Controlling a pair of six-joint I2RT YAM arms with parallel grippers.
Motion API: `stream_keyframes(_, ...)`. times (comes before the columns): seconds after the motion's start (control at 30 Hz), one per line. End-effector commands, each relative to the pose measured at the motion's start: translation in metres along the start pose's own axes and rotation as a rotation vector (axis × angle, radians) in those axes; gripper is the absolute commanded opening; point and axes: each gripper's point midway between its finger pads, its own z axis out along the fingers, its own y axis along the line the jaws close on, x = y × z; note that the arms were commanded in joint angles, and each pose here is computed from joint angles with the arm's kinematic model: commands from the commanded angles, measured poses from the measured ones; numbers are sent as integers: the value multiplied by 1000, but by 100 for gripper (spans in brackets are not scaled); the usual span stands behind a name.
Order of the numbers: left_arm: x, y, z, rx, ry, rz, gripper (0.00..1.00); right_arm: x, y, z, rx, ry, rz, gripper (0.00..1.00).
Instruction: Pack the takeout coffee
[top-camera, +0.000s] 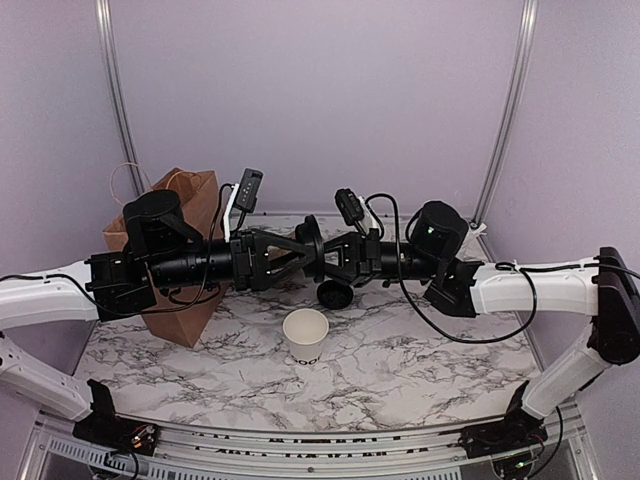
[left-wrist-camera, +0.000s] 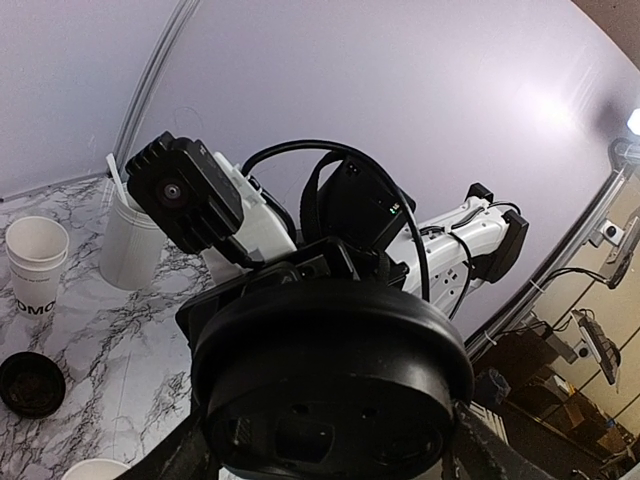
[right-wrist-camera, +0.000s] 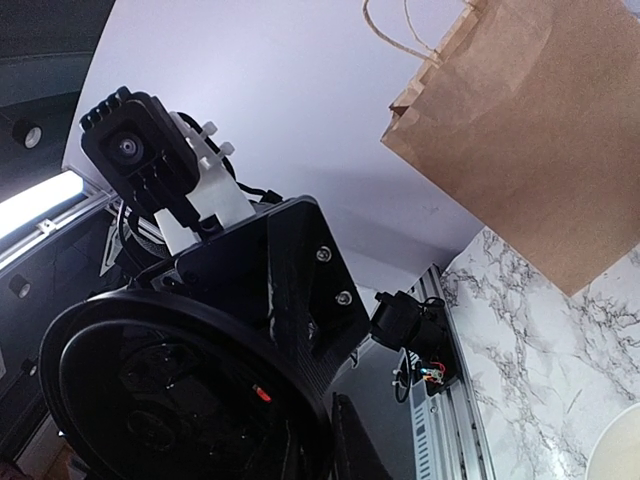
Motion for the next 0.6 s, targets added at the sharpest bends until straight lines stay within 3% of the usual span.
stream_keyframes(0.0, -13, -12, 1, 31, -35, 10, 70, -14, 5, 2, 12, -25, -41, 12)
stream_keyframes(0.2, -12, -8, 0, 17, -37, 6, 67, -15, 3, 1, 39, -27, -56, 19)
stream_keyframes(0.4, -7, 2, 0, -38, -23, -12, 66, -14, -6, -4, 116, -37, -67, 37)
stream_keyframes(0.57, 3, 19, -4, -131, 19, -40, 65, -17, -13, -14, 223, -65, -109, 46)
